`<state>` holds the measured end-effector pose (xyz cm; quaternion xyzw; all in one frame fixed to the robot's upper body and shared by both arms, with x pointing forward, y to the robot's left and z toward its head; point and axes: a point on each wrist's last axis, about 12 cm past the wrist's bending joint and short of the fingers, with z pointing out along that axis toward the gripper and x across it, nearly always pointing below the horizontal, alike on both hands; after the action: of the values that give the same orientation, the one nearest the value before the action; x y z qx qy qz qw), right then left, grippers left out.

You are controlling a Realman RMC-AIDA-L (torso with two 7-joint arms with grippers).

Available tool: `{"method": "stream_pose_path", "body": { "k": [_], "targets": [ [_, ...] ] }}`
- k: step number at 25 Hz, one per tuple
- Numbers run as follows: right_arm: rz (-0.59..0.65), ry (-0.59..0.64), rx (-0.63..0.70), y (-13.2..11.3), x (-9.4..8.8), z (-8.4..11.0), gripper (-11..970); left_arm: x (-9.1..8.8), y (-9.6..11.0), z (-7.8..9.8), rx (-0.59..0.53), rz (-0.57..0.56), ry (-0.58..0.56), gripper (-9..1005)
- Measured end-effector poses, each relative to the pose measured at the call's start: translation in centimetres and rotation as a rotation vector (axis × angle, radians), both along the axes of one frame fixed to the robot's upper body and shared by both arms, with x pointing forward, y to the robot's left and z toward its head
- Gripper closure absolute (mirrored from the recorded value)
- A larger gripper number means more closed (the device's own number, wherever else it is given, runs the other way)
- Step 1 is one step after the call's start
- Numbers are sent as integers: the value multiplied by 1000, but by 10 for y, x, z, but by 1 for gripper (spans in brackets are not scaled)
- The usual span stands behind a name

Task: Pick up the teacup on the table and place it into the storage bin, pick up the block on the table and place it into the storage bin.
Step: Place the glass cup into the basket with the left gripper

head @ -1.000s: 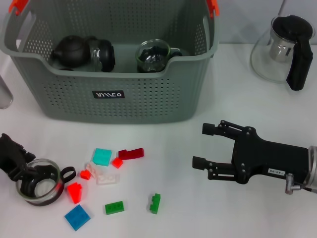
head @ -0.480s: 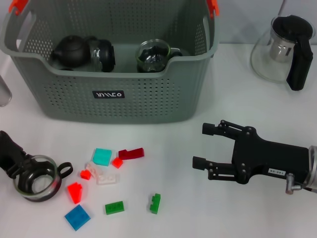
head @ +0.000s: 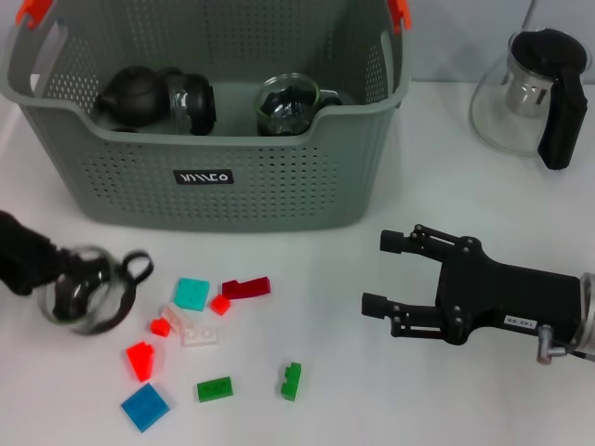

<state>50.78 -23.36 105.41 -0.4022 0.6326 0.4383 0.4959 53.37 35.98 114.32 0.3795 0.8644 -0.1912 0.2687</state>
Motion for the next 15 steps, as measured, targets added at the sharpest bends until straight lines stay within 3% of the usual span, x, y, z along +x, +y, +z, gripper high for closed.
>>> {"method": "stream_pose_path", "body": {
  "k": [4,7,10,15],
  "targets": [
    [0,-2,0,0,0,0,50,-2,27,1,-291,2,-69,954],
    [-1,-3,-3,0,0,0,51,-7,35,-4,-510,9,-138,954],
    [-1,-3,-6,0,1,0,51,-11,31,-1,-671,-5,-195,953],
    [3,-5,-8,1,1,0,51,-3,18,27,-890,-43,-277,952]
  ]
}}
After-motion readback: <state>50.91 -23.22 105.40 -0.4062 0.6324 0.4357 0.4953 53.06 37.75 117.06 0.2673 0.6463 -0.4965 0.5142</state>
